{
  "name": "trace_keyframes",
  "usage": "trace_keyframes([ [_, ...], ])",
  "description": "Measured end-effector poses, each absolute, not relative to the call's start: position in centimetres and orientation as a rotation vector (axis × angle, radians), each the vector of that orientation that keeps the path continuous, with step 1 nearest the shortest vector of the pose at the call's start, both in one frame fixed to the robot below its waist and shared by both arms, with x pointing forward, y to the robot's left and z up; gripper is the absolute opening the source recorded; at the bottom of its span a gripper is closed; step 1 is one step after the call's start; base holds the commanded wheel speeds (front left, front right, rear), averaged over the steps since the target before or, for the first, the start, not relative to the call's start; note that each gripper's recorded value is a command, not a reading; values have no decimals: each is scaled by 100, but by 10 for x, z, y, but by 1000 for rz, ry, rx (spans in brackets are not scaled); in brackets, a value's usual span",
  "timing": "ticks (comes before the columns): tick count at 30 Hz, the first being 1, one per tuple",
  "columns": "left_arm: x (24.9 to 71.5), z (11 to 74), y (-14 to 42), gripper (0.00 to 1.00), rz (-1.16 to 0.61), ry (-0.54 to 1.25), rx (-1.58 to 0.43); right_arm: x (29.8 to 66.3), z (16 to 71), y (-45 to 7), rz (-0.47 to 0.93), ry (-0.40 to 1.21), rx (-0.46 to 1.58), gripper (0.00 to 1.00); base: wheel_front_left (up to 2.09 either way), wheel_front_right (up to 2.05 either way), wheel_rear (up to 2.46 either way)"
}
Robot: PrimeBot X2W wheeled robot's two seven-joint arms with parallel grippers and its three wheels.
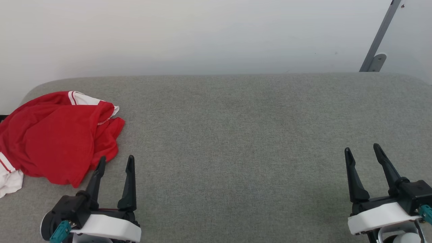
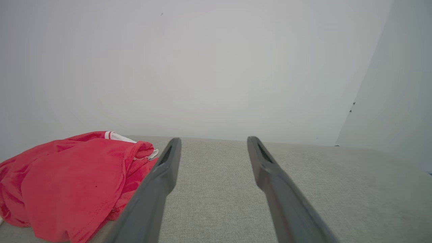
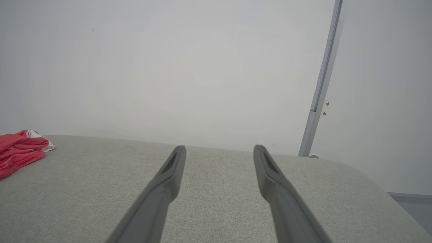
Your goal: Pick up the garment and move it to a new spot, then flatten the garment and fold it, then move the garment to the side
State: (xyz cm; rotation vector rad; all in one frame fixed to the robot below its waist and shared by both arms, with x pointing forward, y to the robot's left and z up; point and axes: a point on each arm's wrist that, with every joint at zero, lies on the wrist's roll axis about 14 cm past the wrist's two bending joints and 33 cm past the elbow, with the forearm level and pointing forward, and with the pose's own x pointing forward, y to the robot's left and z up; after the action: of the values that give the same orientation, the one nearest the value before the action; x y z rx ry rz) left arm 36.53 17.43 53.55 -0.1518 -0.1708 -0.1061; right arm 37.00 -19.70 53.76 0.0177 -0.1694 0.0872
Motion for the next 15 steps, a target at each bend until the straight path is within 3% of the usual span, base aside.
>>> trace_keyframes([
  [8,361,532,187,100,-66,-162,-159,373,539,-186,122,-173,21,100,0,0,0],
  [15,347,530,222,100,49,-166,-169,381,540,-150,233,-175,33,100,0,0,0],
])
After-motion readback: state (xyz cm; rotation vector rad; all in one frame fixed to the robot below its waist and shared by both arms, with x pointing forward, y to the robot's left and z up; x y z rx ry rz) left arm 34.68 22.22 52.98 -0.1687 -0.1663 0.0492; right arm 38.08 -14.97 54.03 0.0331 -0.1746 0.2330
